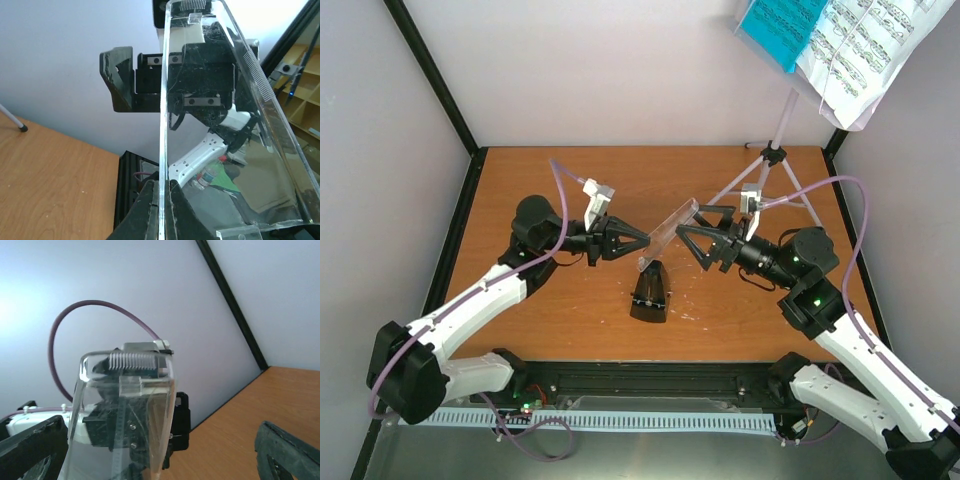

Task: Pack up the instrument practice props

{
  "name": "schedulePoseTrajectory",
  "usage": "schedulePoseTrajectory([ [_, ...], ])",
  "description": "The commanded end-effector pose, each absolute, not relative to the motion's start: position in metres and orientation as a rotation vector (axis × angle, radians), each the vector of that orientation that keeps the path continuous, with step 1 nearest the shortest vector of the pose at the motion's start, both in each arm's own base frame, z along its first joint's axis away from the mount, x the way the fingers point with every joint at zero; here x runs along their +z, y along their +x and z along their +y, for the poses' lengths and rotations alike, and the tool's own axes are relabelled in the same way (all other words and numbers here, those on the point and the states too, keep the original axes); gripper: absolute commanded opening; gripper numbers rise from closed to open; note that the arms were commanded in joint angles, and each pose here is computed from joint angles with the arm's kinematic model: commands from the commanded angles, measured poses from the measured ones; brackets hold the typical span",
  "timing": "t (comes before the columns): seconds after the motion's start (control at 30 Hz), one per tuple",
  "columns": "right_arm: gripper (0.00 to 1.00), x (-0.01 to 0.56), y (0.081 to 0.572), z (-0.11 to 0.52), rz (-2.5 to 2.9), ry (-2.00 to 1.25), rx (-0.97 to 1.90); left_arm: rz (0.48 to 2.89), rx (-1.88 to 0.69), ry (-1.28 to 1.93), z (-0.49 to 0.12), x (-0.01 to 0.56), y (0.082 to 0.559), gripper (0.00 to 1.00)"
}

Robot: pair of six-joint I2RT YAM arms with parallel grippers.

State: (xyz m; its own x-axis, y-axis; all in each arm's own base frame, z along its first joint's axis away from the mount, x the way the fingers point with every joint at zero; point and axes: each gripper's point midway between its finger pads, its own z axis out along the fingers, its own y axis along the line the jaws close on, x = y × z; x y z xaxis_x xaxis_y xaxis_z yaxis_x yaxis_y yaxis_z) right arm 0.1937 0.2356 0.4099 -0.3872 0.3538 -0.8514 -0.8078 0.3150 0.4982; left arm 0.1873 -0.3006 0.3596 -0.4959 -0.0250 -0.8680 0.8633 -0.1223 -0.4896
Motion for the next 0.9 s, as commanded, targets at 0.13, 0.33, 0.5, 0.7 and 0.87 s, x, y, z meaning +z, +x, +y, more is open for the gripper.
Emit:
schedulePoseTrajectory([
  [0.13,1.0,0.444,0.171,0.238,1.334,-0.478,1.51,1.337,-1.744,1.079,-0.302,0.385,0.16,0.0],
  [0.33,0.88,0.448,0.168,0.24,1.31,-0.483,1.54,1.312,-1.748,1.072,-0.305,0.388,0.165,0.0],
  [0.5,0.76,0.456,0.161,0.241,1.254,-0.496,1.603,1.311,-1.733,1.072,-0.307,0.388,0.167,0.0],
  [0.7,0.77,0.448,0.164,0.248,1.292,-0.489,1.592,1.315,-1.725,1.069,-0.306,0.388,0.167,0.0],
  [0.87,0.81,0.443,0.164,0.254,1.311,-0.496,1.581,1.307,-1.721,1.067,-0.306,0.389,0.167,0.0],
])
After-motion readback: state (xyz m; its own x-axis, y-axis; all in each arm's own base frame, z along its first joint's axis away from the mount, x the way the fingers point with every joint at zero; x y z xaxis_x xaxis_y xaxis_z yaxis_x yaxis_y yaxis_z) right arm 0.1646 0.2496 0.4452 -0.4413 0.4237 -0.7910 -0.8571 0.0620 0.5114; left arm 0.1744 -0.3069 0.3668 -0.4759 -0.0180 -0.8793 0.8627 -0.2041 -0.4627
